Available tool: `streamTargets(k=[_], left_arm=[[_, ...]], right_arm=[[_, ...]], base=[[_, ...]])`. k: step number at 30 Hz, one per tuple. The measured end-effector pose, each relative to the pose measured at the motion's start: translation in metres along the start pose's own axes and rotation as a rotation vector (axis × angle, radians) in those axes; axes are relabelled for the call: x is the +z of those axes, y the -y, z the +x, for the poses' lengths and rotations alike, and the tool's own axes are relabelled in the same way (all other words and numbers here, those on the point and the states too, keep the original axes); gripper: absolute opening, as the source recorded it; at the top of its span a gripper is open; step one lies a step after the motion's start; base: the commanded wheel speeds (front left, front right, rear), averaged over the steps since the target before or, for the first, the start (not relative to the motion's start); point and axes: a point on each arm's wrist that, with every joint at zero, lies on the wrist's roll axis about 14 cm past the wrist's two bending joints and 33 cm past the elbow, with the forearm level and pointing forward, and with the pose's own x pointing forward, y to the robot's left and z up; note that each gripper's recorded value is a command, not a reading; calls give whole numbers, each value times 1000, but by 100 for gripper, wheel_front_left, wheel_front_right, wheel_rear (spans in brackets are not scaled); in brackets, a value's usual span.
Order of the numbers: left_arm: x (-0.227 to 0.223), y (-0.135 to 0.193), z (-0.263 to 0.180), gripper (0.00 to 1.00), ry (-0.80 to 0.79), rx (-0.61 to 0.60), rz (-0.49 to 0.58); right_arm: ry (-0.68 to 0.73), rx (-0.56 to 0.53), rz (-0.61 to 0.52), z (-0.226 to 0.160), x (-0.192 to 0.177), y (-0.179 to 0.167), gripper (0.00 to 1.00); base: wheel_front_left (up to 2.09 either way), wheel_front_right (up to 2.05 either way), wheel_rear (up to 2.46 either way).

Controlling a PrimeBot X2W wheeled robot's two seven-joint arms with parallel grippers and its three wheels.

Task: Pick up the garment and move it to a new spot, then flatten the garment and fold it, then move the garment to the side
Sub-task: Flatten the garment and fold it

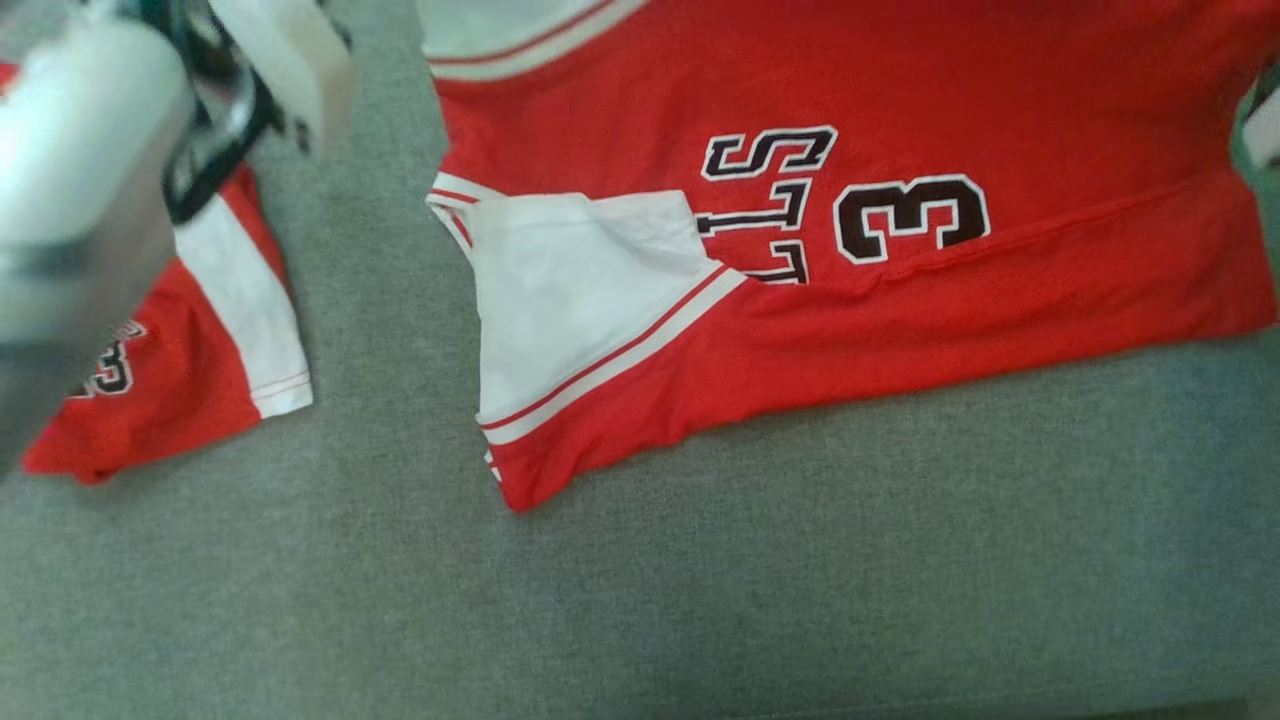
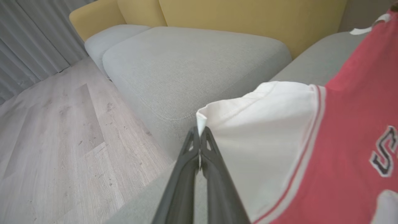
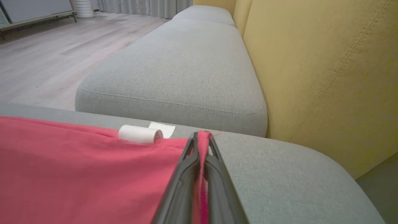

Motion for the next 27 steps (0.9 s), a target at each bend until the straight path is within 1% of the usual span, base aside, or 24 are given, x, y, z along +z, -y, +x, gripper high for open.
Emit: streamTargets(k=[3,6,12,16,18,21,27], left_arm=[[-6,13,-15,0,-17,-38,47],[-6,23,-25,0,-15,-60,46],[-11,50,-61,0,-64,-121,55],[-18,67,-87,0,-118,-158,64],[-22,80,-99,0,-142,-189,55],[-31,104,-115,0,-183,-248,15],[-47,139,-133,0,-257,-332,-8]], right_arm=[[-31,1,25,-13,-11,-1,0],[-58,14,25,-23,-18,-3,0],[-110,48,43,-47,-21,-7,0],[-196,57,58,-66,-34,-6,0],[-262,60,87,-77,-47,-7,0],[-322,74,104,-90,-58,-10,0],[-391,90,122,-101,-62,-8,0]], base=[[0,0,0],[0,0,0],[0,0,0],[0,0,0],[0,0,0],[0,0,0],[0,0,0]])
